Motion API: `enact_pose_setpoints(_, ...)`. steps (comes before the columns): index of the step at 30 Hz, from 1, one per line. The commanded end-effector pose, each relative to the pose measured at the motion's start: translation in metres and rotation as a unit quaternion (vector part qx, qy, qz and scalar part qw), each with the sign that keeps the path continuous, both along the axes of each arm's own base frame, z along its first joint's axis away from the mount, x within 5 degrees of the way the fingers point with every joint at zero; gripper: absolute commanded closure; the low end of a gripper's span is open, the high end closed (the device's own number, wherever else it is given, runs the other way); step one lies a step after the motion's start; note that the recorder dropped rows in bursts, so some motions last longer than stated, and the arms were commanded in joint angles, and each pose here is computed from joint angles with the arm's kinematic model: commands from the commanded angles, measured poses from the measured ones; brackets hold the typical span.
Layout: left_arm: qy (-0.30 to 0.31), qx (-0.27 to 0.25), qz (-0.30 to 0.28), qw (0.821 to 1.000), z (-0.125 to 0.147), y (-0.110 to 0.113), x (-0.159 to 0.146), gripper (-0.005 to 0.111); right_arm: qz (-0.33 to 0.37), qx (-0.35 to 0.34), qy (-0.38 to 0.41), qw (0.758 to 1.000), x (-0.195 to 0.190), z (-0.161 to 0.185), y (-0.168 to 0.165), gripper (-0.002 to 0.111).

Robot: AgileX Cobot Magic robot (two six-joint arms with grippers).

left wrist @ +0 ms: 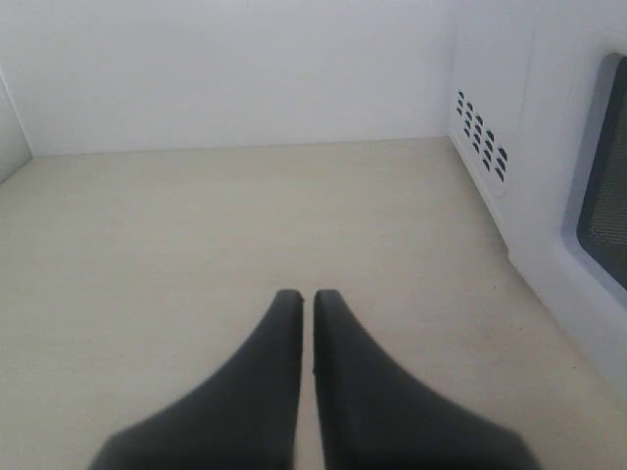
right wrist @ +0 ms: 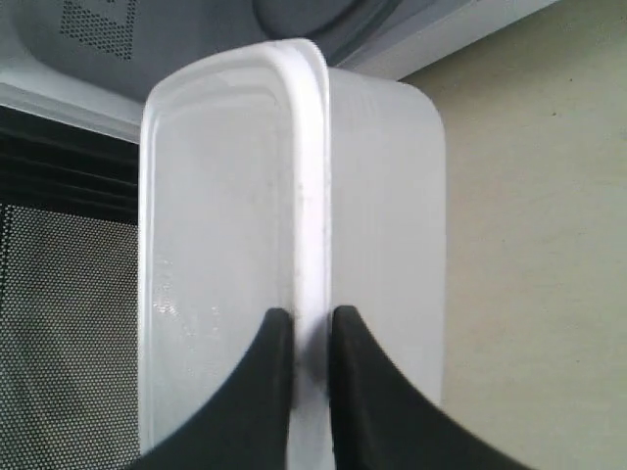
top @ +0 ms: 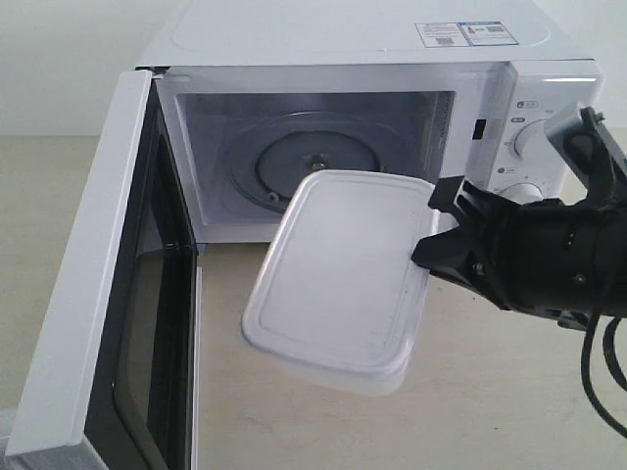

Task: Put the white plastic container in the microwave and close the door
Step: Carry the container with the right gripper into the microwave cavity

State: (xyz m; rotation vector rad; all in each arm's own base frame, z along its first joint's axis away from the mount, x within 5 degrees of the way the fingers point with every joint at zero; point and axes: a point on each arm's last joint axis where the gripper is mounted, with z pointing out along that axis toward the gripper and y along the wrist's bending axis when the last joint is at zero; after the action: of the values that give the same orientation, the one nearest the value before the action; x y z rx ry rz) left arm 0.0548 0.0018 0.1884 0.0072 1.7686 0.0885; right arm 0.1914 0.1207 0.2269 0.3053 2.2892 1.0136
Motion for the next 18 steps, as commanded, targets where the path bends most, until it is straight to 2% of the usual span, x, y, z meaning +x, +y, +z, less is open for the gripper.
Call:
enact_pose_setpoints(1, 0.000, -0.009, 0.000, 1.000, -0.001, 0.000, 0.000, 0.102, -0.066, 0.003, 0.011, 0.998, -0.010, 0.006, 0.004, 0.108)
enact_pose_setpoints(5, 0.000, -0.009, 0.000, 1.000, -0.001, 0.000, 0.000, 0.102, -0.106, 0.024, 0.016, 0.994, -0.019, 0.006, 0.008, 0.108)
enact_pose_setpoints(7, 0.000, -0.009, 0.000, 1.000, -0.001, 0.000, 0.000, 0.102, -0.143, 0.062, 0.030, 0.987, -0.022, 0.002, 0.009, 0.108)
enact_pose_setpoints(13, 0.000, -0.009, 0.000, 1.000, -0.001, 0.000, 0.000, 0.102, -0.137, 0.122, -0.004, 0.983, -0.033, -0.002, 0.016, 0.108)
enact_pose_setpoints(18, 0.000, -0.009, 0.000, 1.000, -0.001, 0.000, 0.000, 0.102, -0.143, 0.125, -0.034, 0.981, -0.031, 0.001, 0.014, 0.108)
